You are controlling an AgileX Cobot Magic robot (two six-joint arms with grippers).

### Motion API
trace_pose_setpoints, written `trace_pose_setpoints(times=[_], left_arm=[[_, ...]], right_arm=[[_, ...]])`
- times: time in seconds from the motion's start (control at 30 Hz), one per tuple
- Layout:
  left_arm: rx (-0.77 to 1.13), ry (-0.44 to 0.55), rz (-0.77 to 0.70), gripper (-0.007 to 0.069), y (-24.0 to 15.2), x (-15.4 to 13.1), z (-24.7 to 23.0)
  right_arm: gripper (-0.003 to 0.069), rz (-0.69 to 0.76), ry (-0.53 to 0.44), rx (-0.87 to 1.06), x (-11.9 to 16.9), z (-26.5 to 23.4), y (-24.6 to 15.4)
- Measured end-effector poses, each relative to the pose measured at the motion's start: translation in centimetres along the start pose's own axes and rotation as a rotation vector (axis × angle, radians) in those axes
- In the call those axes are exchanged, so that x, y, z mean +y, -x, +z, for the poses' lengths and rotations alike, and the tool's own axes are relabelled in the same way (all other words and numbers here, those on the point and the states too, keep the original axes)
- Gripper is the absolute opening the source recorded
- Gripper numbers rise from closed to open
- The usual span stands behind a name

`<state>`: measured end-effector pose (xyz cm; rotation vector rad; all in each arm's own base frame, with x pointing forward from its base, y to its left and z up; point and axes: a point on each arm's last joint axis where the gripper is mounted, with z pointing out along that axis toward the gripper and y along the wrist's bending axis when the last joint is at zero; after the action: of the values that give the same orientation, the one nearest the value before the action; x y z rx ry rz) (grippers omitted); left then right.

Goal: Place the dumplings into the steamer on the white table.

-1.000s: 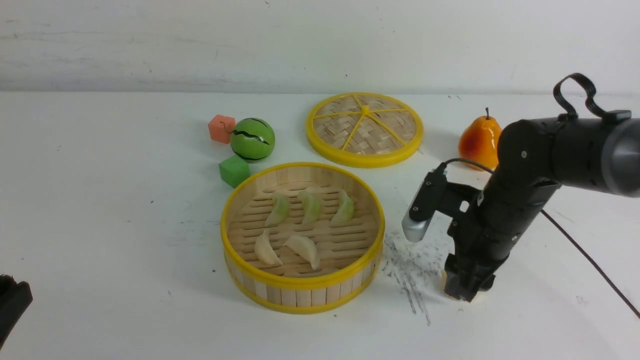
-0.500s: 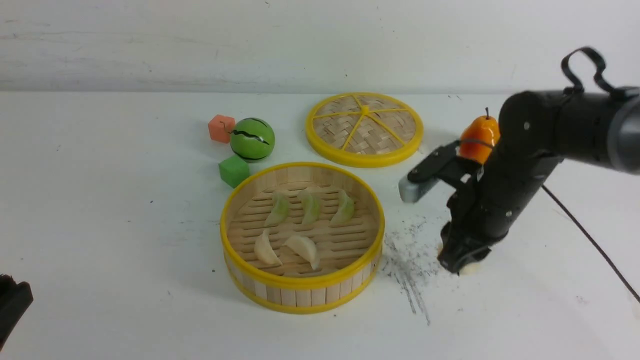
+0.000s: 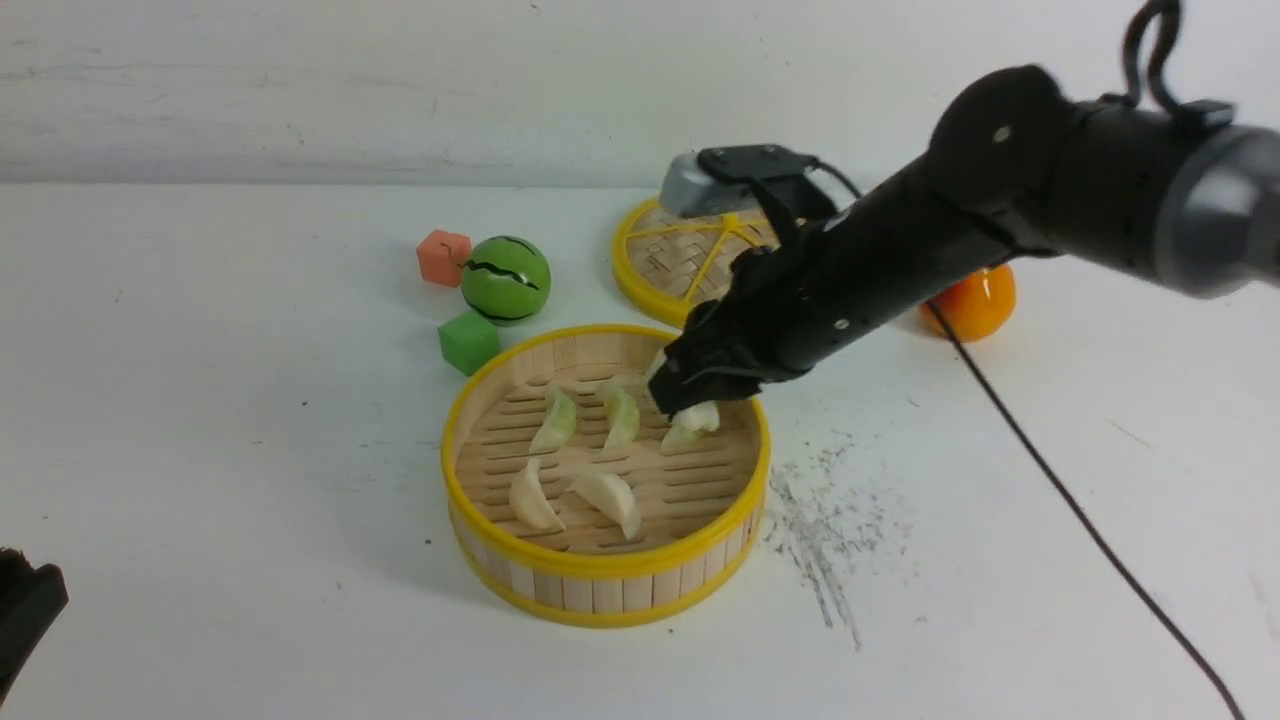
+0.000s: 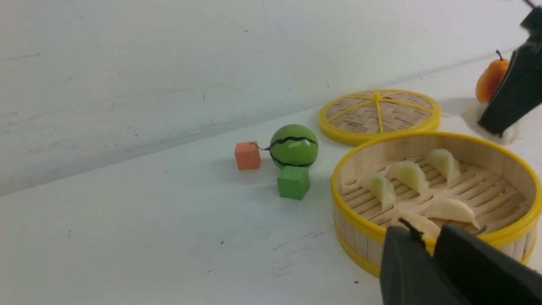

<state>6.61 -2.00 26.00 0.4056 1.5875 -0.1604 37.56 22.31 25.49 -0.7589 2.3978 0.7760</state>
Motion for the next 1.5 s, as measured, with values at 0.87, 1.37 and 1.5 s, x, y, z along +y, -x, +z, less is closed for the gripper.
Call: trace_pose_setpoints(times=[0.87,1.37,1.5], left_arm=[[0.000,0.000,-0.001,0.0113,0.0,0.0,0.0],[0.000,0.000,-0.001,0.0125,0.0,0.0,0.0],[0.000,0.000,-0.001,0.0130,0.0,0.0,0.0]], right_arm=[[0.0349,-0.018,-0.112,0.105,-2.8,1.4,-1.1],[-0.0008,-0.146,-0.397,-0.259,6.3,-25.8,-2.8],[-0.0007,-0.162,-0.435,-0.383,8.0,-27.6,-8.4]])
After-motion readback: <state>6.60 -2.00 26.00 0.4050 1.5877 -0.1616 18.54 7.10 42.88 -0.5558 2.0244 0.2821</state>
